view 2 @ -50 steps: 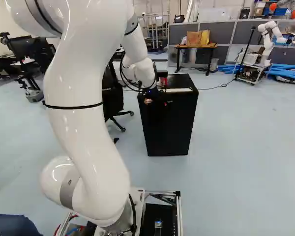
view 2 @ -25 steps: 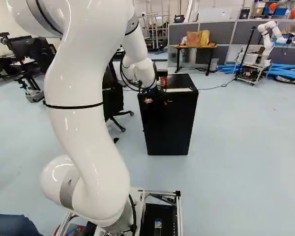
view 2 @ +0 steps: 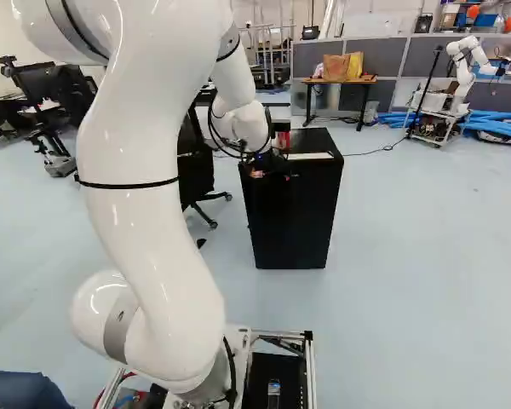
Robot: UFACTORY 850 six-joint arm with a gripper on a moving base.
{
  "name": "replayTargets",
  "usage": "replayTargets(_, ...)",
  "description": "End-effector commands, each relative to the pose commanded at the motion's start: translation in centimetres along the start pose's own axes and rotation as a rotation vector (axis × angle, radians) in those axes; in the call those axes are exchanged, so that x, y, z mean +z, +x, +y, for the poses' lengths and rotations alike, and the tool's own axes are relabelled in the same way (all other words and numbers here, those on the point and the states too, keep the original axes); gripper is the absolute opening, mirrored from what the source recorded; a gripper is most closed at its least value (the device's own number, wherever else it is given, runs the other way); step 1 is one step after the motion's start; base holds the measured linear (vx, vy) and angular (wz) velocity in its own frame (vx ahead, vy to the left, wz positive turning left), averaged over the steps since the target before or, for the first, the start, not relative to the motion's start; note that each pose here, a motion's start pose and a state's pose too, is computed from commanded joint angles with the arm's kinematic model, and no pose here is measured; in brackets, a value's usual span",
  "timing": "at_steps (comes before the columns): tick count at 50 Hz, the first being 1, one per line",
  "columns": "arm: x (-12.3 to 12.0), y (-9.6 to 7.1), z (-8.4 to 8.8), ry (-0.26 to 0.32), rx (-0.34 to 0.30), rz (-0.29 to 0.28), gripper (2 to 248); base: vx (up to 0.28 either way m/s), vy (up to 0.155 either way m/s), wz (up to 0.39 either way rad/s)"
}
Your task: Grab a drink from the fridge
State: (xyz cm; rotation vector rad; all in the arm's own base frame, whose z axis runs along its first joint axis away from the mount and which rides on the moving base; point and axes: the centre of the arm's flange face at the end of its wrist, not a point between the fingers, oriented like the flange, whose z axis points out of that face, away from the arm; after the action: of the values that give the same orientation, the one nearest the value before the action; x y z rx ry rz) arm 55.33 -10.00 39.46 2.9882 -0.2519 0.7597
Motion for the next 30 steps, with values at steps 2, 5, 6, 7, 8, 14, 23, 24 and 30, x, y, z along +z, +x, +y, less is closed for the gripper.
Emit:
replayTargets(2, -0.1, -0.2, 0.0, 0.000, 0.000, -0.001, 247, 0.000, 0.000, 0.000)
replayTargets(5, -0.3, -0.6, 0.0, 0.000, 0.000, -0.004, 247, 0.000, 0.000, 0.000)
replayTargets(6, -0.4, -0.7, 0.0, 0.000, 0.000, -0.005, 247, 0.000, 0.000, 0.000)
replayTargets(7, -0.5, -0.9, 0.0, 0.000, 0.000, -0.006, 247, 0.000, 0.000, 0.000)
replayTargets(8, -0.6, -1.0, 0.0, 0.000, 0.000, -0.007, 247, 0.000, 0.000, 0.000)
replayTargets(14, -1.2, -2.0, -0.1, 0.001, -0.001, -0.014, 247, 0.000, 0.000, 0.000)
replayTargets(23, -2.0, -3.3, -0.1, 0.001, -0.002, -0.009, 247, 0.000, 0.000, 0.000)
replayTargets(24, -2.1, -3.4, -0.1, 0.001, -0.002, -0.007, 247, 0.000, 0.000, 0.000)
replayTargets(30, -2.7, -4.2, -0.2, 0.002, -0.002, 0.018, 247, 0.000, 0.000, 0.000)
